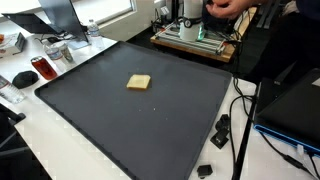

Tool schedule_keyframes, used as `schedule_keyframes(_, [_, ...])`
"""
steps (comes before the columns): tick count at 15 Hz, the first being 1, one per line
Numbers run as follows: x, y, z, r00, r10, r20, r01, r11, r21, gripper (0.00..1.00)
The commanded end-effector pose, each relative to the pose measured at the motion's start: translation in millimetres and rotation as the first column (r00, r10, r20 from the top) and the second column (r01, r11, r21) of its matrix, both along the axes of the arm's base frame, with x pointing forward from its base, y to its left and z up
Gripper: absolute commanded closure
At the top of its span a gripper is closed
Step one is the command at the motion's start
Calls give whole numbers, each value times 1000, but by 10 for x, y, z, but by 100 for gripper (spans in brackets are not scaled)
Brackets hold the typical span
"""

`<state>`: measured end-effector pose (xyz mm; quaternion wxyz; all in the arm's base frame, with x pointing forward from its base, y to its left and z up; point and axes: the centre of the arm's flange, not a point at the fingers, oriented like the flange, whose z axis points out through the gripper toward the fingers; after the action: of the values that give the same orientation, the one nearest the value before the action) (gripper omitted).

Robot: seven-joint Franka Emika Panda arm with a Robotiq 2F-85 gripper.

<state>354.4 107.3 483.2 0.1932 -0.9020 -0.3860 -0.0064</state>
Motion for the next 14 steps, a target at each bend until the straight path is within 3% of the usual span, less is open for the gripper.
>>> schedule_keyframes(1, [61,-243,-57,999,26,-27,-25,999,32,56])
schedule_keyframes(4, [99,-403,-106,999,26,-34,-24,999,40,72])
schedule_keyframes(11, [174,-630,-212,998,11,-57,-9,999,51,79])
schedule_keyframes(12, [183,-640,-217,998,9,-59,-6,999,46,94])
schedule_keyframes(14, [195,-653,-220,998,7,-62,-4,999,47,95])
